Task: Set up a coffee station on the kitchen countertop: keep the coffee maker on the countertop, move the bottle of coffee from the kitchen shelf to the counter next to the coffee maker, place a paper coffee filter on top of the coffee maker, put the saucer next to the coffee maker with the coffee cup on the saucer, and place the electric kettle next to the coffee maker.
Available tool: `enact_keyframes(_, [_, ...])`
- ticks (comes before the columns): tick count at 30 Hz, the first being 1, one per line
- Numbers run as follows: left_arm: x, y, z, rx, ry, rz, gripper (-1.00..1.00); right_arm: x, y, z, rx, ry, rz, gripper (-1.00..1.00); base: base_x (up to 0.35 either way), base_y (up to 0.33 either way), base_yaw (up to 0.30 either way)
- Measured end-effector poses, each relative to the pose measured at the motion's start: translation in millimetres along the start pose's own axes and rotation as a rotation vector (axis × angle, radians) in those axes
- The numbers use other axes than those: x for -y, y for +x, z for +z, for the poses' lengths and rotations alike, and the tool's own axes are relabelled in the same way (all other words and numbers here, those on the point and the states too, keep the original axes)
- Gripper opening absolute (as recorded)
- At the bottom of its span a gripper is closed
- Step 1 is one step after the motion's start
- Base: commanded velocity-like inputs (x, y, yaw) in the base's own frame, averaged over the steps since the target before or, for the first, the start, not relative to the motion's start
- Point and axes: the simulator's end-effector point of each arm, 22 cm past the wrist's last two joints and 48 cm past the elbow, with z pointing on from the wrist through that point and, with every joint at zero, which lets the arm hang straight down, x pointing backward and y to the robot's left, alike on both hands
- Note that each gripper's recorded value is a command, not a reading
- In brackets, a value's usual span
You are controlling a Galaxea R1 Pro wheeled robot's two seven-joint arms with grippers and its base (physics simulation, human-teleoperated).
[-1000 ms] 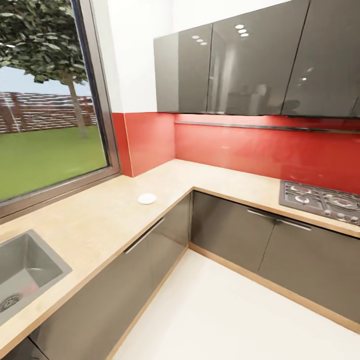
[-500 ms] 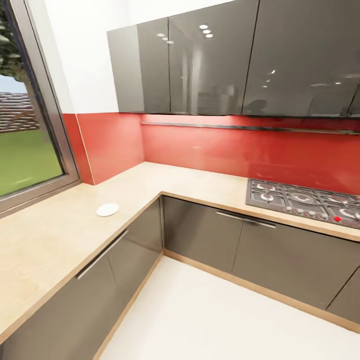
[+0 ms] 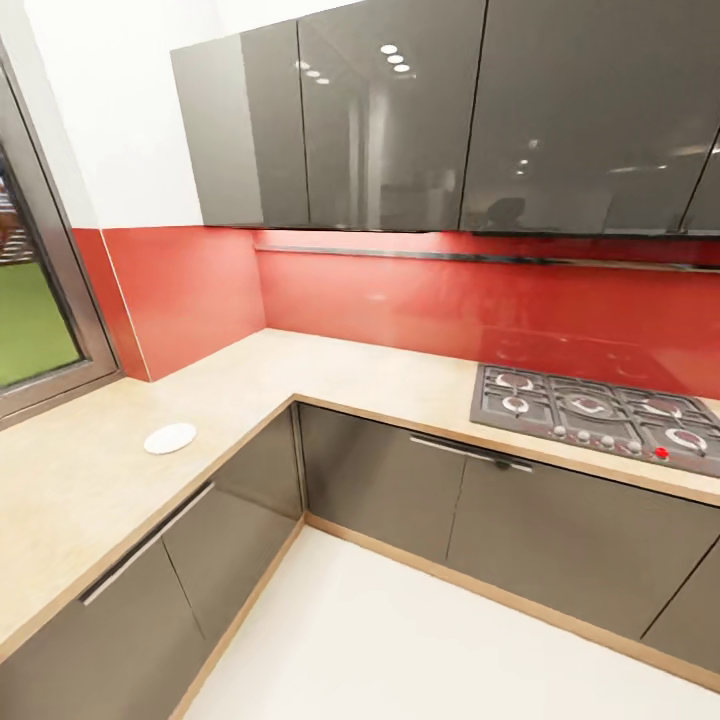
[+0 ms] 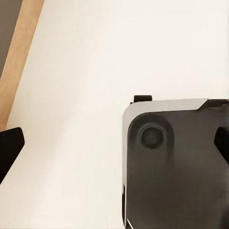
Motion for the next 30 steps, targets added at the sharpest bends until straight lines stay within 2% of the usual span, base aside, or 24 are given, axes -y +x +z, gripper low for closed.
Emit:
enact_keyframes(16, [-0.5, -2.9, 0.1, 0.008, -0.002, -0.005, 1.0, 1.0, -2.5, -0.4, 0.006, 0.003, -0.006, 1.0, 0.229, -0.218, 0.273])
enact_keyframes(30, [2.0, -3.6, -0.1, 0.008, 0.01, -0.005, 1.0, 1.9, -6.0, -0.8, 0.015, 0.006, -0.007, 1.0, 0.019, -0.017, 0.269])
